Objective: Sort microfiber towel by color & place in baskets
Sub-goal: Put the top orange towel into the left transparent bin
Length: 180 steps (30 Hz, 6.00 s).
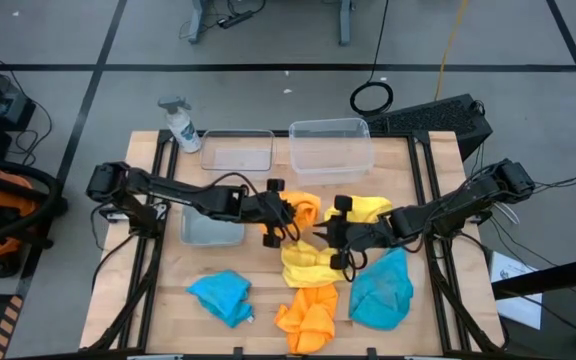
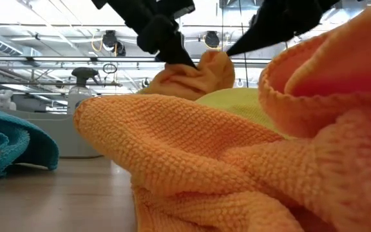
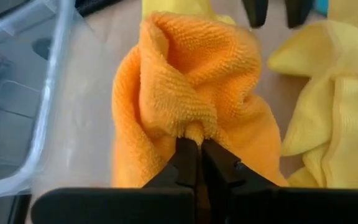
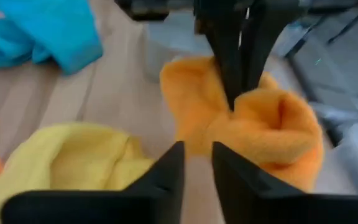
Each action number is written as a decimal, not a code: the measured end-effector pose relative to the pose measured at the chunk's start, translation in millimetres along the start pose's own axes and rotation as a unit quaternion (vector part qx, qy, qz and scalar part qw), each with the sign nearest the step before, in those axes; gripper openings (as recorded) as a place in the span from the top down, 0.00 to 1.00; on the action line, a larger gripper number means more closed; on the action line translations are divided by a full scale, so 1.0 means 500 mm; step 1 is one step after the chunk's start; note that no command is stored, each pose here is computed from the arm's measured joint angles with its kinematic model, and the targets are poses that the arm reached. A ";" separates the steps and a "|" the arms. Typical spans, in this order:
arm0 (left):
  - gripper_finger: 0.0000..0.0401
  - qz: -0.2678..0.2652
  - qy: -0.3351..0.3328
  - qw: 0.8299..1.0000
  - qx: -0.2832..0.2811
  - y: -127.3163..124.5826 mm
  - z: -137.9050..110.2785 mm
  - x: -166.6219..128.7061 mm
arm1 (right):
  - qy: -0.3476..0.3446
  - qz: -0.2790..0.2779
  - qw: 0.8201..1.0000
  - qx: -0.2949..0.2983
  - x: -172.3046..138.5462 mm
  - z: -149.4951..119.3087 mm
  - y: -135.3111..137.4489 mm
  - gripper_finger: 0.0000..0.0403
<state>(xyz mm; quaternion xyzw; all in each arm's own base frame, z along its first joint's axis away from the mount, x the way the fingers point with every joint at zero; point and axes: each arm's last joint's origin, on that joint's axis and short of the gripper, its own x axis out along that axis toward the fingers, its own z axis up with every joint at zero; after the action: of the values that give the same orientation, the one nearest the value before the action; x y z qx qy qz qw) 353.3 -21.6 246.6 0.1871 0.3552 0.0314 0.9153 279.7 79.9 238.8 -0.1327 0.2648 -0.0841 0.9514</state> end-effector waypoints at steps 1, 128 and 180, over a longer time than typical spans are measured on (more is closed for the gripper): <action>0.98 0.000 -0.002 1.000 0.000 0.001 0.001 -0.003 | -0.008 -0.009 1.000 -0.002 0.000 0.003 -0.001 0.75; 0.69 0.086 -0.186 0.979 -0.014 -0.054 0.088 -0.047 | -0.088 0.075 0.983 0.140 -0.087 0.049 -0.031 0.21; 0.98 0.152 -0.262 0.953 0.000 -0.055 0.127 -0.102 | -0.198 0.061 0.962 0.176 -0.118 0.093 -0.053 0.58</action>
<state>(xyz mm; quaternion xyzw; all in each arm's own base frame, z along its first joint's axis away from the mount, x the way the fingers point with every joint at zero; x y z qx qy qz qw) 355.3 -77.3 312.1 0.2401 0.0699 0.1197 0.9608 252.0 78.0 313.4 0.0398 0.0601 -0.0430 0.9965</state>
